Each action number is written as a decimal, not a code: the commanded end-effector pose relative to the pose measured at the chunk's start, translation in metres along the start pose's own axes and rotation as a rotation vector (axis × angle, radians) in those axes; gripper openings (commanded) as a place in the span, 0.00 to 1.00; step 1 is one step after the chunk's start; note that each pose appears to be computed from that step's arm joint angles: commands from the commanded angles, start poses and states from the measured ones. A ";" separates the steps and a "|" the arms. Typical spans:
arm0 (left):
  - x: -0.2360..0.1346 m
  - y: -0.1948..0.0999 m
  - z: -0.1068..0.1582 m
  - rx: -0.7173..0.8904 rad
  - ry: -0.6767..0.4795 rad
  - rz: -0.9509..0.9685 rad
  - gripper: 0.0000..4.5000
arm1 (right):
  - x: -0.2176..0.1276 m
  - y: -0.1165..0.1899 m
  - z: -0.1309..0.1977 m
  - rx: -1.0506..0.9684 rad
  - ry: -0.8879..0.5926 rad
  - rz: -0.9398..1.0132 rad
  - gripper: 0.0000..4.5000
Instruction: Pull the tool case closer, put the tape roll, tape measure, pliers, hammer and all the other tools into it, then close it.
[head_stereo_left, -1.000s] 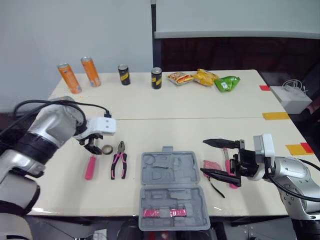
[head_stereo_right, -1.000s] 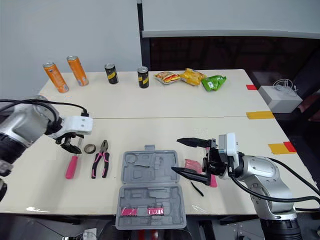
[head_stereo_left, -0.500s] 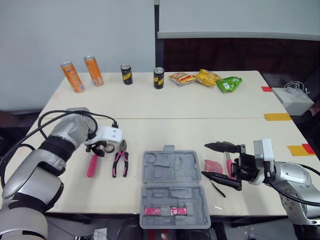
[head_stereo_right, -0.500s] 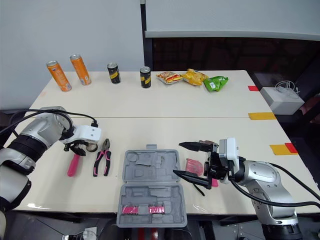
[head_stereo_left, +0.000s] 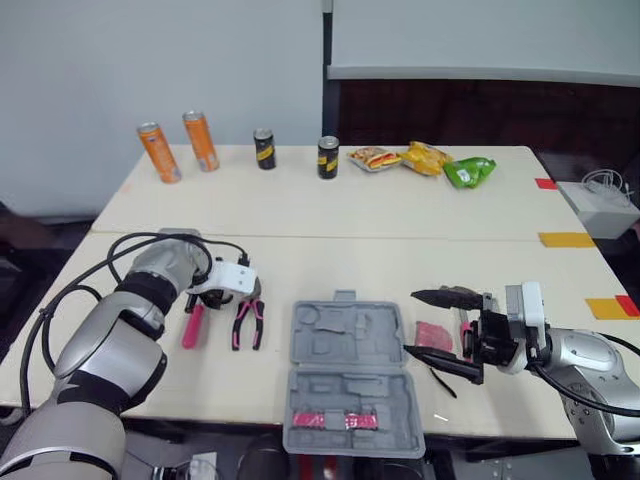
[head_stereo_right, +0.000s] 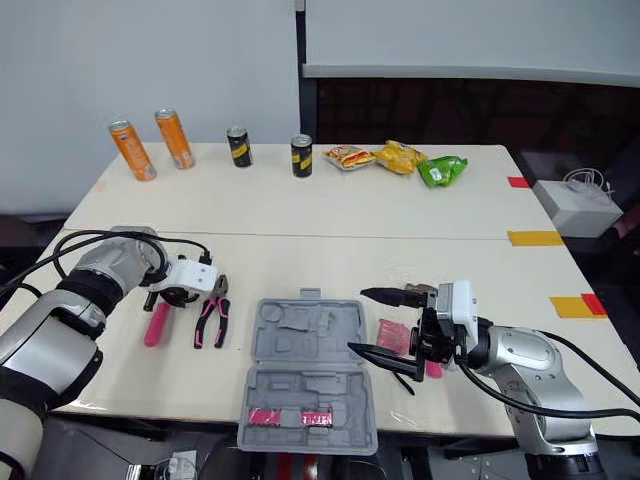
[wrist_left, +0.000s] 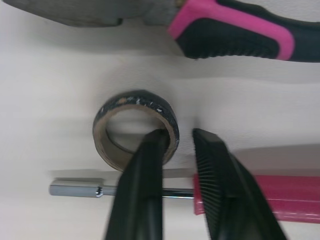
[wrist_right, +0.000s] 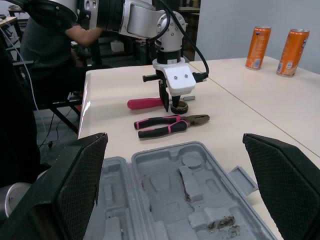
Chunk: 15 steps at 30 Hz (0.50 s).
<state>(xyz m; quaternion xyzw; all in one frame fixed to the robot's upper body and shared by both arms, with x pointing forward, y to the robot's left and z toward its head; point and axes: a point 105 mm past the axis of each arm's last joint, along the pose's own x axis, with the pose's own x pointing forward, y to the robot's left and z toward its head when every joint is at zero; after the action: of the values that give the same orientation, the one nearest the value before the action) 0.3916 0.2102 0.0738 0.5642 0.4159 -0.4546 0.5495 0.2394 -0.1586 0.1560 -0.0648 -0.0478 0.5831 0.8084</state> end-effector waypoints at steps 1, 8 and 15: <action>-0.006 0.007 -0.005 -0.003 0.014 0.040 0.01 | -0.002 0.002 0.010 -0.052 -0.023 -0.009 1.00; -0.037 0.010 -0.008 0.011 -0.034 0.021 0.01 | -0.004 0.004 0.009 -0.059 -0.021 -0.020 1.00; -0.103 -0.006 0.032 0.144 -0.195 0.001 0.01 | -0.013 0.006 0.010 -0.074 0.000 -0.067 1.00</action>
<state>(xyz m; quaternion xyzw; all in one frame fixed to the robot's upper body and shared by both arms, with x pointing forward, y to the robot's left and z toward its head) 0.3727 0.1995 0.1564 0.5657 0.3495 -0.5012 0.5538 0.2340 -0.1689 0.1512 -0.0705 -0.0463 0.5557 0.8271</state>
